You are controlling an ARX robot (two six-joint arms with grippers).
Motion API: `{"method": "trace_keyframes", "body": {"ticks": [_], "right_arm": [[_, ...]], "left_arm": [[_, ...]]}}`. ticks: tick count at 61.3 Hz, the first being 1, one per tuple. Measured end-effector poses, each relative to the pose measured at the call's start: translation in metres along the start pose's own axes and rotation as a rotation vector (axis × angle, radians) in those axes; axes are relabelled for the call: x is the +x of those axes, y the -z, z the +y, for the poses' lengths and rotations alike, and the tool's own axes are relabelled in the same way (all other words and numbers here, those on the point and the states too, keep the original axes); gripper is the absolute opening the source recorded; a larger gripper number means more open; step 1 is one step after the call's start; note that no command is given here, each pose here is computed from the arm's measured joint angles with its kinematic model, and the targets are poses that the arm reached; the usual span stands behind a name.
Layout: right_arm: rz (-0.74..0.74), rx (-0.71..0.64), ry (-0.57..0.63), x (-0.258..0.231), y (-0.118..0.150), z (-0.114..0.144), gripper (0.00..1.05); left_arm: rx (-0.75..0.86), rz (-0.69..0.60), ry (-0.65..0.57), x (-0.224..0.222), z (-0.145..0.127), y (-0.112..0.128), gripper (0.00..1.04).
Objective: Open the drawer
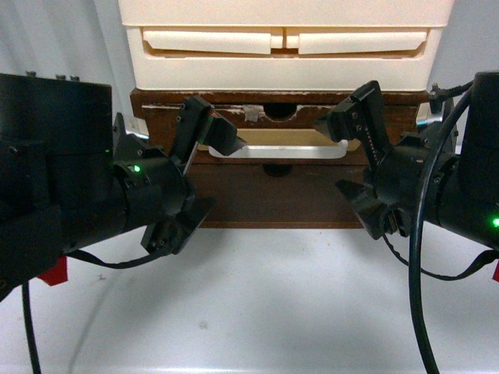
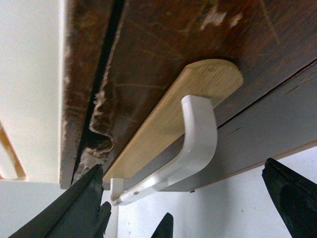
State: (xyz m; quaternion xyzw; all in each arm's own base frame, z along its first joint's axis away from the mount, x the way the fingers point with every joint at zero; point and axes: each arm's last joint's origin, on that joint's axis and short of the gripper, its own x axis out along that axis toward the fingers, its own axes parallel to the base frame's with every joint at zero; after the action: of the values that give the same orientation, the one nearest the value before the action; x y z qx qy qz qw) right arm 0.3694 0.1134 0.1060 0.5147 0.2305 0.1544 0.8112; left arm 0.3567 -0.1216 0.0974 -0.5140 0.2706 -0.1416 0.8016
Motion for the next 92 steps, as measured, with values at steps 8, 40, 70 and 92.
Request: {"method": "trace_keyframes", "body": {"ticks": [8, 40, 70, 92], "right_arm": [[-0.010, 0.010, 0.006, 0.011, -0.005, -0.001, 0.98], [0.020, 0.008, 0.017, 0.033, 0.002, 0.000, 0.73], [0.027, 0.158, -0.020, 0.023, 0.009, 0.000, 0.19], [0.057, 0.213, -0.050, -0.047, 0.049, 0.008, 0.17]], "left_arm": [[-0.013, -0.015, 0.002, 0.010, 0.000, -0.008, 0.98], [-0.024, -0.033, 0.039, 0.025, -0.006, -0.017, 0.67], [-0.157, -0.013, 0.091, 0.016, -0.007, -0.012, 0.16], [-0.186, 0.074, 0.117, -0.051, -0.011, 0.021, 0.15]]}}
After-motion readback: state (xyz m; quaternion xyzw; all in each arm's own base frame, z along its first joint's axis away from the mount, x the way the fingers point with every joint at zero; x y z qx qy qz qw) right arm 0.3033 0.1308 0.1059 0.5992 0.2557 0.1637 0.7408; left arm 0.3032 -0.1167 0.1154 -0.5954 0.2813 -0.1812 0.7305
